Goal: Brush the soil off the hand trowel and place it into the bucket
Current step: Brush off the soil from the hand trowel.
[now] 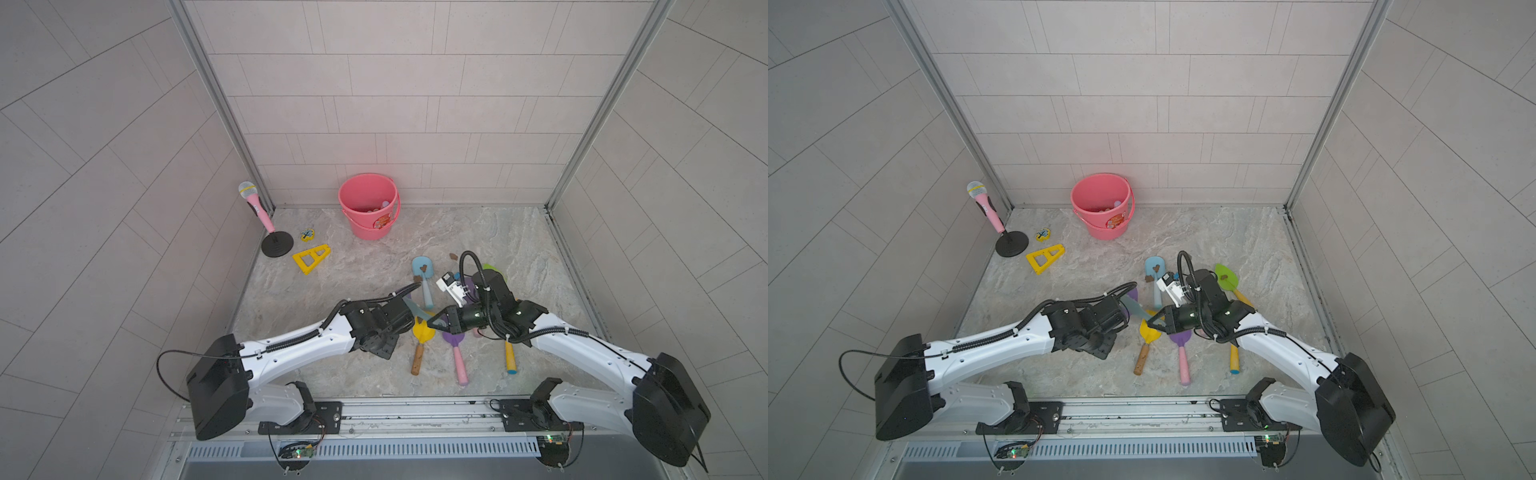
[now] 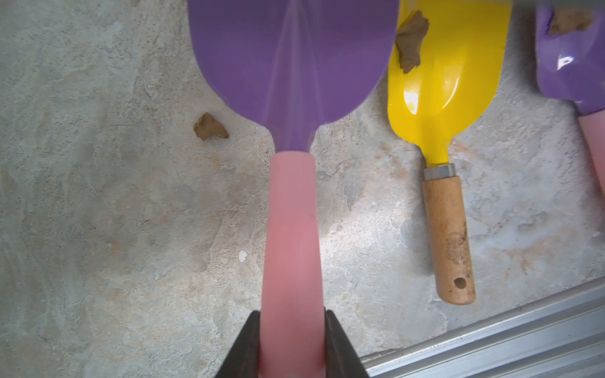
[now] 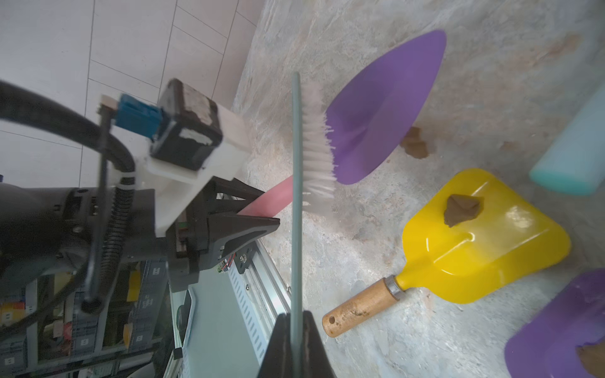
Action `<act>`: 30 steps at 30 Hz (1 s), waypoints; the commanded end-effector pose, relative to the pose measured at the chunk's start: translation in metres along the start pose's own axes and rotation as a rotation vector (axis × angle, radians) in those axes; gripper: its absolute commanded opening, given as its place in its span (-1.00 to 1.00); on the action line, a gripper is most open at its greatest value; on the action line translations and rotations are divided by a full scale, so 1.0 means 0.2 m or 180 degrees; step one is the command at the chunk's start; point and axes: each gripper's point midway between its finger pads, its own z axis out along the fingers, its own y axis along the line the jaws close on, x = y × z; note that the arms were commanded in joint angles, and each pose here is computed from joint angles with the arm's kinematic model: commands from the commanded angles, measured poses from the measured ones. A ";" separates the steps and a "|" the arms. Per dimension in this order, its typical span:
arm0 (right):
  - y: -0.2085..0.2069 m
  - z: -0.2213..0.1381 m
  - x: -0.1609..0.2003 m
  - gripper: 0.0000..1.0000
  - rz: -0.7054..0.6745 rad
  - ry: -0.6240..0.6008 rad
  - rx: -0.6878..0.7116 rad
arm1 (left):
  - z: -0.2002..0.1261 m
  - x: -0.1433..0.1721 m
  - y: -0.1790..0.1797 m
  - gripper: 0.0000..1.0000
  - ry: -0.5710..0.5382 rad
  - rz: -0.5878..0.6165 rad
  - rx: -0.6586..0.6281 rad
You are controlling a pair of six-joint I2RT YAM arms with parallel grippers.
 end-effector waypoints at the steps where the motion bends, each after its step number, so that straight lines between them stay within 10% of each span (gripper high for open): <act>1: -0.03 0.04 0.00 -1.00 0.0107 0.0041 -0.0014 | -0.04 -0.02 0.00 -1.00 -0.0137 -0.0063 0.0046; 19: -0.31 -0.18 -0.14 -1.00 0.0666 -0.0462 0.0522 | -0.11 -0.01 0.03 -1.00 -0.0287 -0.0115 0.0091; 30: -0.32 -0.43 -0.21 -1.00 -0.1501 -0.1359 0.2137 | -0.49 -0.01 -0.01 -1.00 -0.0179 -0.0238 0.0630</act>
